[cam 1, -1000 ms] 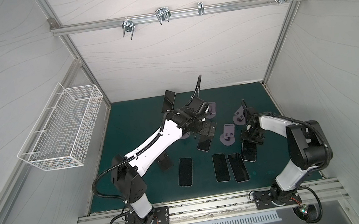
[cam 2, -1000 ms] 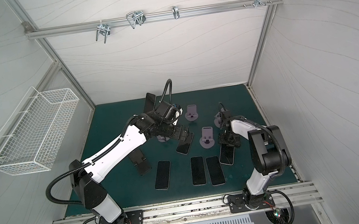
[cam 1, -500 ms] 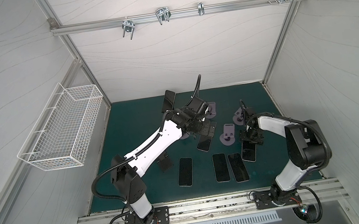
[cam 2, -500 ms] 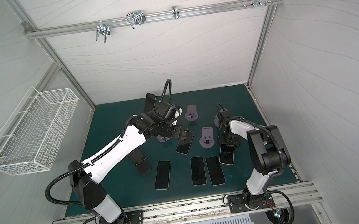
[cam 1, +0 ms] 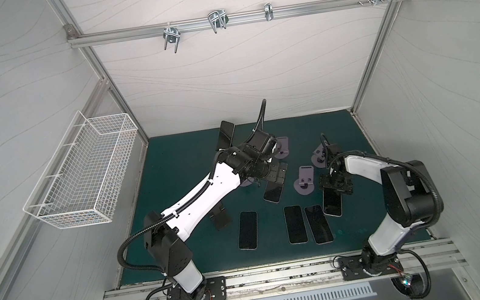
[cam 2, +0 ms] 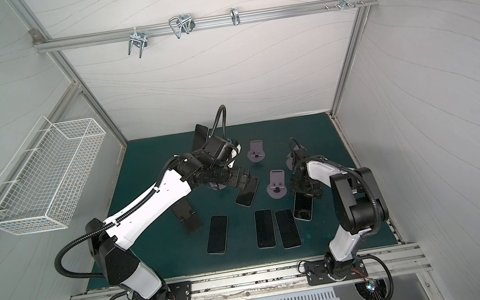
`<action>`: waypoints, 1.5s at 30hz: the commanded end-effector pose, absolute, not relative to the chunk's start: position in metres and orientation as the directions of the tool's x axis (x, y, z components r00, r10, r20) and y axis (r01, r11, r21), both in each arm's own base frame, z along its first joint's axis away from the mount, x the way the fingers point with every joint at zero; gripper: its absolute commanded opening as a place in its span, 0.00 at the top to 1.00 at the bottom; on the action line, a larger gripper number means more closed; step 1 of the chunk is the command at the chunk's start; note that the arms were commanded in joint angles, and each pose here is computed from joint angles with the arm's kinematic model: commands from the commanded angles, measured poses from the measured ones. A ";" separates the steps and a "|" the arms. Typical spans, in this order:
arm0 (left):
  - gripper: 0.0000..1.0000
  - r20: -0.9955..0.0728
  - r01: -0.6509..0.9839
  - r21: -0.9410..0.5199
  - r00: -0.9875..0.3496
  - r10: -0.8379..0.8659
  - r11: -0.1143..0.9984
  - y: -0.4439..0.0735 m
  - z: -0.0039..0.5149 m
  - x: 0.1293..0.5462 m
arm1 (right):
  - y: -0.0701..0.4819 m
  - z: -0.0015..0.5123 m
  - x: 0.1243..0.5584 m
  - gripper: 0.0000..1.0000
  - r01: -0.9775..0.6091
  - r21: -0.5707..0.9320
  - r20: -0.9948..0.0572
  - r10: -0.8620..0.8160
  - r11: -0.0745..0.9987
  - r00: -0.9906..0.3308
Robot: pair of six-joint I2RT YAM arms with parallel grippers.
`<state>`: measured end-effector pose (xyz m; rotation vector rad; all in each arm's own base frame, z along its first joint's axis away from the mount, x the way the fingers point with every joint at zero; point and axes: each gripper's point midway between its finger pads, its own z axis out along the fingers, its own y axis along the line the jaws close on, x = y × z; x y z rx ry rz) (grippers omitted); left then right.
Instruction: Remove the phone from the phone stand
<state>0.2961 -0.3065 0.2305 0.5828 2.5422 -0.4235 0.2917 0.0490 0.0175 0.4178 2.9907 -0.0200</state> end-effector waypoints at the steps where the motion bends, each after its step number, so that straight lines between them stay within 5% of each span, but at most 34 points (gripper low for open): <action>1: 0.01 -0.549 0.487 -0.175 -0.770 0.326 0.856 -0.305 0.239 0.294 | 0.050 0.012 0.293 0.07 0.284 -0.007 -0.120 0.281 0.959 -0.952; 4: 0.01 -0.564 0.489 -0.165 -0.759 0.325 0.856 -0.305 0.243 0.298 | 0.049 0.021 0.293 0.01 0.287 -0.008 -0.132 0.283 0.958 -0.950; 25: 0.01 -0.746 0.181 -0.054 -0.662 0.081 0.982 -0.255 0.280 0.345 | 0.023 0.154 0.279 0.01 0.314 0.106 -0.344 0.332 0.943 -0.878; 32: 0.01 -0.713 0.002 -0.151 -0.693 -0.108 0.989 -0.237 0.256 0.350 | 0.082 0.209 0.281 0.05 0.116 0.396 -0.393 0.282 0.911 -0.875; 39: 0.01 -0.655 -0.214 -0.093 -0.723 -0.222 0.972 -0.208 0.221 0.350 | 0.153 0.248 0.272 0.12 -0.131 0.490 -0.411 0.096 0.862 -0.907; 45: 0.01 -0.618 -0.311 -0.085 -0.729 -0.295 0.947 -0.200 0.206 0.359 | 0.226 0.281 0.254 0.18 -0.415 0.493 -0.532 -0.113 0.765 -0.839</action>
